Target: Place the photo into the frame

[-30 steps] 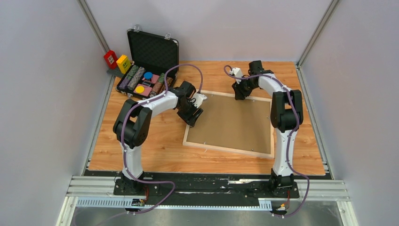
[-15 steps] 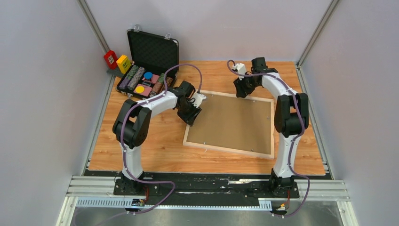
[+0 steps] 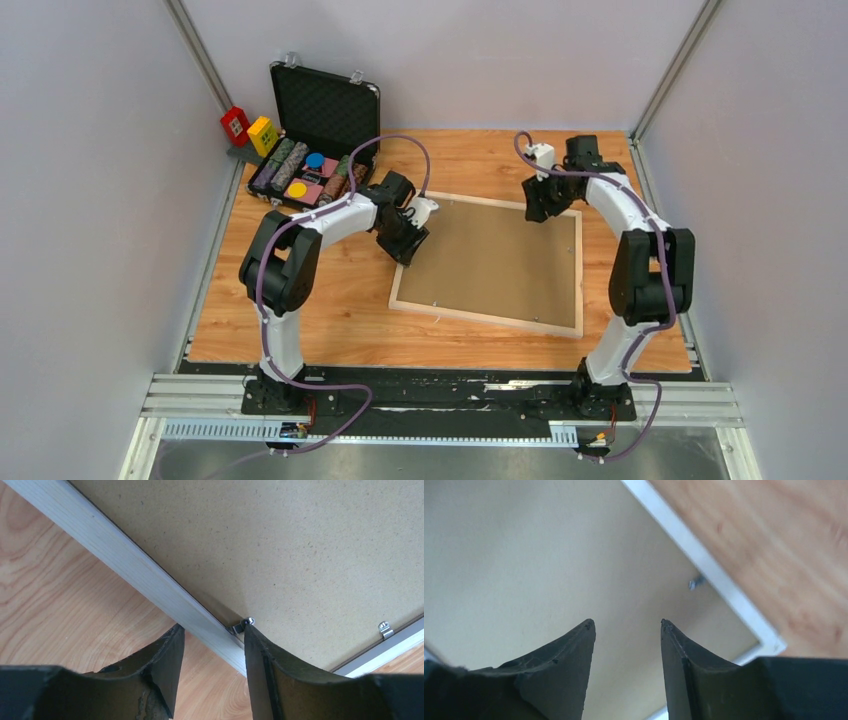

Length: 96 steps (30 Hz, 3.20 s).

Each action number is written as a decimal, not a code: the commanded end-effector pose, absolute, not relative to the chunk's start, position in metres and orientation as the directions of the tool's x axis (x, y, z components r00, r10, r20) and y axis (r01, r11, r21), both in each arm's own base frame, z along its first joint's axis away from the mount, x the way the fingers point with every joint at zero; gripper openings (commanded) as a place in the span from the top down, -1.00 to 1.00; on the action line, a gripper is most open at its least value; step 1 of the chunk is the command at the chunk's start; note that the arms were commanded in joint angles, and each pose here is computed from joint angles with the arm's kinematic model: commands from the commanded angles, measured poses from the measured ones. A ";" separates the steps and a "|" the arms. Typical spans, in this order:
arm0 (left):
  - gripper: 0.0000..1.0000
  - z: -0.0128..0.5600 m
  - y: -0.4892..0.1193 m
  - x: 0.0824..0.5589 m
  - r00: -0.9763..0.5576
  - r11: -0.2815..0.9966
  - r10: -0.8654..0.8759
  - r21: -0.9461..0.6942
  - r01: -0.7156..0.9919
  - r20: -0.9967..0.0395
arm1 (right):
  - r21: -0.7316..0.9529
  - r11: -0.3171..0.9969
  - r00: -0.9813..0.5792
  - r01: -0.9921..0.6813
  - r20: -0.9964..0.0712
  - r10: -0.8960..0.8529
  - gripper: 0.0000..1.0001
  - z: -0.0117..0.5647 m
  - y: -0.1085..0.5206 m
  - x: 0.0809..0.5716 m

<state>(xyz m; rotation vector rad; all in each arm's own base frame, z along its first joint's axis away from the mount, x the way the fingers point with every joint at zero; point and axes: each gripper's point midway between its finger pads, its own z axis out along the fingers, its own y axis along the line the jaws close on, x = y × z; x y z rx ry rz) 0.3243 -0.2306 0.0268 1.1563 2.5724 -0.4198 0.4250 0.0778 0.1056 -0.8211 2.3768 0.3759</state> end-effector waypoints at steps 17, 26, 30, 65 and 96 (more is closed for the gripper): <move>-0.72 0.079 -0.248 0.366 -0.622 0.677 0.580 -0.113 0.727 -0.525 | 0.207 0.948 -0.799 -0.243 -0.597 -0.074 -0.07 0.092 0.002 0.322; -0.72 0.080 -0.235 0.388 -0.683 0.756 0.478 -0.137 0.640 -0.552 | 0.181 0.975 -0.841 -0.126 -0.541 -0.008 -0.05 0.069 -0.029 0.325; -0.72 0.082 -0.233 0.392 -0.678 0.762 0.477 -0.122 0.636 -0.559 | 0.165 0.982 -0.861 -0.096 -0.508 0.001 -0.02 0.056 -0.040 0.328; -0.51 0.042 -0.225 0.414 -0.878 0.847 0.209 -0.369 0.383 -0.431 | 0.314 0.916 -0.860 -0.249 -0.506 -0.060 0.97 0.039 0.000 0.390; -0.75 0.041 -0.180 0.379 -0.863 0.873 0.297 -0.248 0.419 -0.409 | 0.358 0.872 -0.836 -0.334 -0.541 -0.098 0.24 0.056 0.048 0.378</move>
